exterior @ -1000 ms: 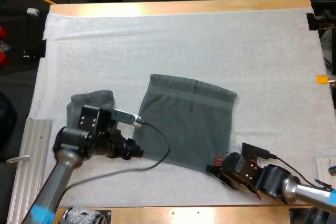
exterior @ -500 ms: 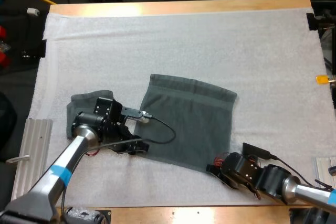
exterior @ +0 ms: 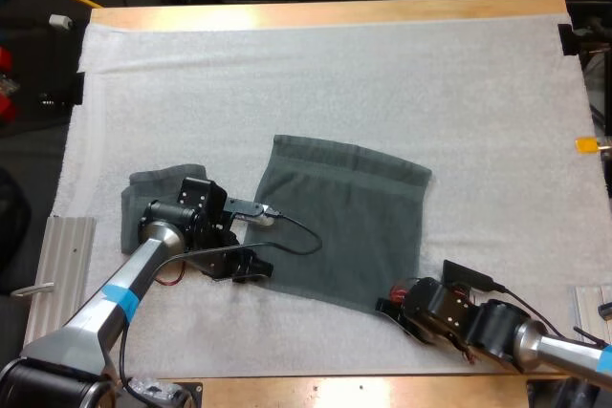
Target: Pick towel from pile, fold and stack
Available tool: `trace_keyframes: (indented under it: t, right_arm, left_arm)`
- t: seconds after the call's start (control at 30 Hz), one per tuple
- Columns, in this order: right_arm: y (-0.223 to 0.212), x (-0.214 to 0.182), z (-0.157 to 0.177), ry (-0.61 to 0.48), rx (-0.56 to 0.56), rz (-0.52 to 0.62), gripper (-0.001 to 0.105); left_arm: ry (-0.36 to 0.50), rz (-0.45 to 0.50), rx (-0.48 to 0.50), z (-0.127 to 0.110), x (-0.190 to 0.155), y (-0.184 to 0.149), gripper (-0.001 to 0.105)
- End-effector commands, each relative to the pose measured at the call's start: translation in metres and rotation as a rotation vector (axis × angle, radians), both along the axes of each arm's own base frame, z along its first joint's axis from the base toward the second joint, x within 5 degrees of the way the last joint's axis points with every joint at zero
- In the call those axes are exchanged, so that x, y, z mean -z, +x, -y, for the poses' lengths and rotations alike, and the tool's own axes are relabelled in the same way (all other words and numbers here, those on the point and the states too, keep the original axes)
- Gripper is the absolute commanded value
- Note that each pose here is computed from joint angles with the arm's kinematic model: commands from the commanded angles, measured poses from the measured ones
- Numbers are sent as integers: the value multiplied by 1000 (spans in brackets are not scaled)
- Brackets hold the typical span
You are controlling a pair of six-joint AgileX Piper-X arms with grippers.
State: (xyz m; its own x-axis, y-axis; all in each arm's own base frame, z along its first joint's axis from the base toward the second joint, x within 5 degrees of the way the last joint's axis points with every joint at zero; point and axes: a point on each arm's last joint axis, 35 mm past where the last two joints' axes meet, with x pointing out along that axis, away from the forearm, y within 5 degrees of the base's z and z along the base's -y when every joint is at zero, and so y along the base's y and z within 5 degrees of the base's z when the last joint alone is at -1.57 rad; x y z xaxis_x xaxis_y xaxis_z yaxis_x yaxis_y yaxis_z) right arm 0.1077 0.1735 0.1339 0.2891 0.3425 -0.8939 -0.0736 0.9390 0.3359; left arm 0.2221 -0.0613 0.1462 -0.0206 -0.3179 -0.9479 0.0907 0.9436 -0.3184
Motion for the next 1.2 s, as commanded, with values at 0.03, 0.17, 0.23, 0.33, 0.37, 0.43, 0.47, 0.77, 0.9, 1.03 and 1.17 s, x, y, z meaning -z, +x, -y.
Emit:
trace_keyframes:
  t: [0.03, 0.17, 0.23, 0.33, 0.37, 0.43, 0.47, 0.77, 0.9, 1.03, 1.17]
  right_arm:
    - [-2, 2, 2, -23, 1, -19, 0]
    - [-2, 2, 2, -21, -1, -22, 0]
    - [-2, 2, 2, -20, -1, -22, 0]
    - [0, -2, -2, 2, -9, -26, 0]
    - [1, -5, -3, 11, -12, -15, 0]
    - [2, -15, -5, 35, -27, 18, 0]
    - [4, -21, -6, 44, -30, 46, 0]
    - [-3, -77, 8, -21, -132, 129, 0]
    - [-8, -97, 16, -25, -164, 145, 0]
    - [-14, -116, 24, 14, -201, 160, 0]
    - [-22, -123, 26, 55, -263, 156, 0]
  left_arm:
    - [-1, 13, 10, 1, -1, 1, 19]
    - [-1, 11, 10, 1, -1, 0, 6]
    - [1, 3, 10, 1, -1, -1, 0]
    - [2, -3, 12, 0, -3, -3, 0]
    - [1, 4, 15, 0, -6, -4, 0]
    - [-1, 13, 20, -1, -13, -8, 0]
    - [-5, 20, 28, -1, -19, -11, 0]
    - [-55, 89, 131, 8, -63, -46, 0]
    - [-10, 107, 174, 13, -75, -63, 0]
    - [-12, 87, 196, 16, -87, -84, 0]
    - [-41, 112, 219, 24, -99, -102, 0]
